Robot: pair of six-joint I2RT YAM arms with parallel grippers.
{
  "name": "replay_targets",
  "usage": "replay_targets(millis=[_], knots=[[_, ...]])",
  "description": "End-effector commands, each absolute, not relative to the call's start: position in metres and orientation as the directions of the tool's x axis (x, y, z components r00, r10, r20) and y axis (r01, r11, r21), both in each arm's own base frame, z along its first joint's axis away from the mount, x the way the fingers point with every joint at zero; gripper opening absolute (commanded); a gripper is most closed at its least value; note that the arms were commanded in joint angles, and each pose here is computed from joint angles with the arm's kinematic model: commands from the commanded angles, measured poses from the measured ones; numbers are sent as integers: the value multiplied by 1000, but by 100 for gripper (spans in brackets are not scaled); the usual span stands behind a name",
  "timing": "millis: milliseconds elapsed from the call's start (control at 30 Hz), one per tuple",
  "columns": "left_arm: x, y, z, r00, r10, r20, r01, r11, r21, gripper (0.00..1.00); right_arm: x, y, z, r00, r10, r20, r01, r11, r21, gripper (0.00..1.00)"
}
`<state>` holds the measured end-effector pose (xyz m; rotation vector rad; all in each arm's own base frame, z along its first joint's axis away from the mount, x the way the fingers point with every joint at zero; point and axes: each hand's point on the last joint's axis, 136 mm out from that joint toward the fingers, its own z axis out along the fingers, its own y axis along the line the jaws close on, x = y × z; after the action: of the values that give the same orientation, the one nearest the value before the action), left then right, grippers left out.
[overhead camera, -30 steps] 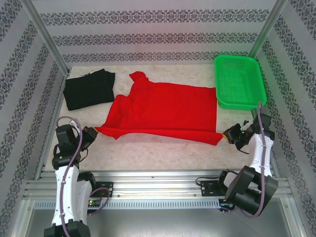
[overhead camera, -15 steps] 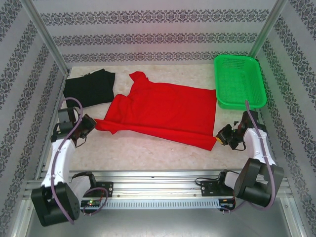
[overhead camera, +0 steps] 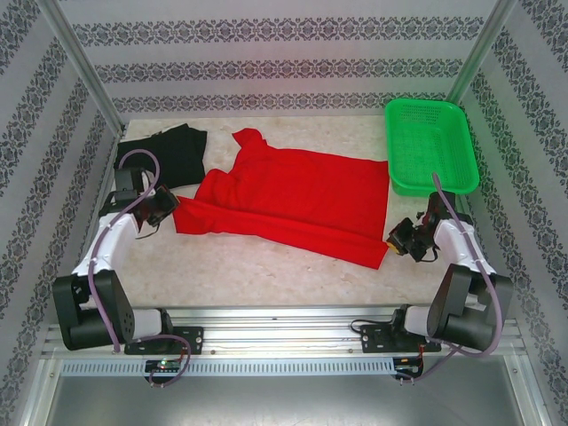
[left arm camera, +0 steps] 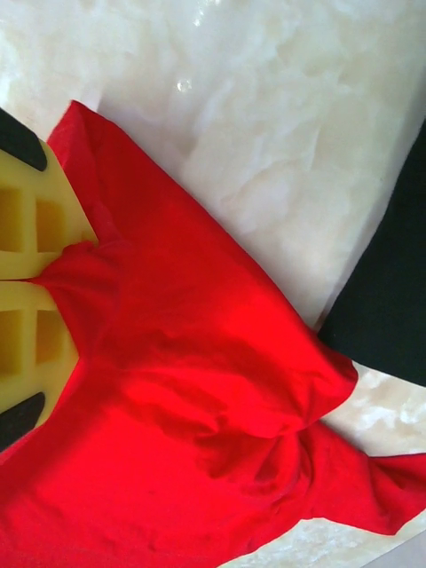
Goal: Fold and stack the t-shirts
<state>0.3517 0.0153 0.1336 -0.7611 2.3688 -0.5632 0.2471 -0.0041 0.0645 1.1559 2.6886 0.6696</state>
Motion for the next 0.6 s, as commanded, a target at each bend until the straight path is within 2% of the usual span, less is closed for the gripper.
replay_targets(millis=[0,567], knots=[[372,20,147,-660,-579,-479,-332,797,-505,0,259,-15,65,-710,704,-10,638,649,415,0],[404,1,119,-756,-486,-439,-287,848,-445,0,279,-25,56,-743,668,-30,613,698,370,0]])
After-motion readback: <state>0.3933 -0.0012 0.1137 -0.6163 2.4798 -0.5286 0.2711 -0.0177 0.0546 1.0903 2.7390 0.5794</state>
